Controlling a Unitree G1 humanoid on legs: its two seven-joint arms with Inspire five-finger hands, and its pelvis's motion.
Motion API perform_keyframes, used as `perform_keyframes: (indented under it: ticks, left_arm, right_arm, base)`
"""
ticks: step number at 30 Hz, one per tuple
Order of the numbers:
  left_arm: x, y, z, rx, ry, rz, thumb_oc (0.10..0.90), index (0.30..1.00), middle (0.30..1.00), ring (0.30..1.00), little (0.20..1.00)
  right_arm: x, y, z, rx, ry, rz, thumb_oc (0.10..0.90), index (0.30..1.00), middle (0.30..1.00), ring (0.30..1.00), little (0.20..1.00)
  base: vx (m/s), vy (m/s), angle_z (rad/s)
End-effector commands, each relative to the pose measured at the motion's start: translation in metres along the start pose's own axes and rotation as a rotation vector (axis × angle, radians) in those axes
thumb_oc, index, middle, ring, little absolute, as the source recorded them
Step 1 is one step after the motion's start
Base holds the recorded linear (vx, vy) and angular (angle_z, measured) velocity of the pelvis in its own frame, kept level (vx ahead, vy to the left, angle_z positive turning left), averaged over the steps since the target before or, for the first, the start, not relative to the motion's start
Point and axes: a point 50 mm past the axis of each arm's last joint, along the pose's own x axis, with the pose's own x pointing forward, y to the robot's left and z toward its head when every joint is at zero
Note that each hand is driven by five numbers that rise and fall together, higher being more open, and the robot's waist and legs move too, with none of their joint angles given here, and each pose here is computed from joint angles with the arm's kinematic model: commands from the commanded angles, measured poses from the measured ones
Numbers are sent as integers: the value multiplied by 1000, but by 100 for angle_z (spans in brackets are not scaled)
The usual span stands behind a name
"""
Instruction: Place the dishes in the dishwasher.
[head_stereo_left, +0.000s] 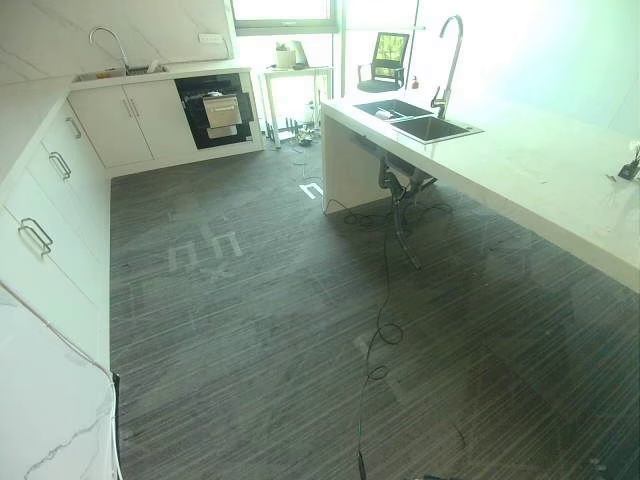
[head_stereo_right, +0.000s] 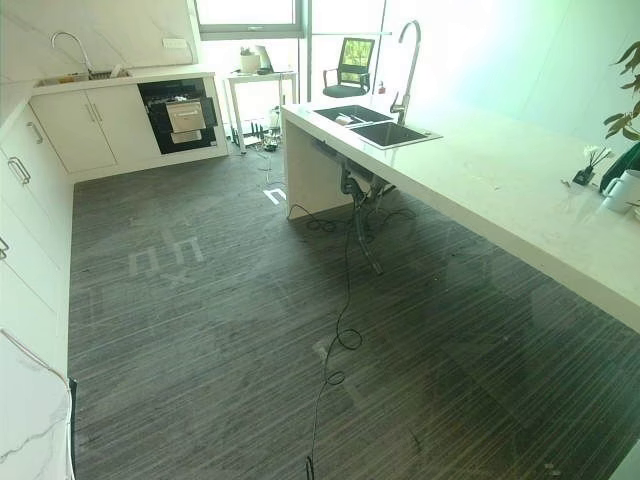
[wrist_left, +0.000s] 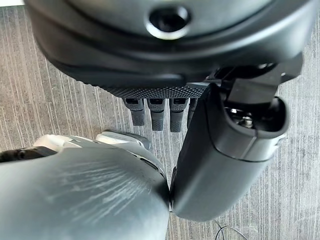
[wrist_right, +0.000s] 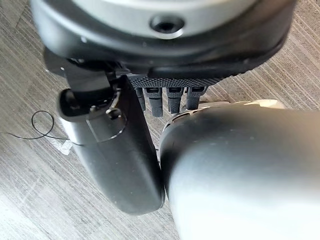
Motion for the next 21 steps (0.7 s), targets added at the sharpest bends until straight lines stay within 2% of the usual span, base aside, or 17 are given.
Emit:
perform_keyframes:
  ticks: [1,16,21]
  left_arm:
    - [2,-8,-9,-5,20,-40,800,900,900,900,900]
    - [2,-7,-9,-10,-7,-21,800,900,900,900,900]
    - [2,-7,-6,-3,-31,-5,800,900,900,900,900]
  right_arm:
    - [0,-5,-19,11,89,2,800,900,900,900,900]
    - [0,-4,-19,52,51,6,800,900,900,900,900]
    - [2,-1,-14,-1,19,-24,800,900,900,900,900]
  base:
    - [0,0,0]
    - [-2,0,0]
    - [-2,-15,0]
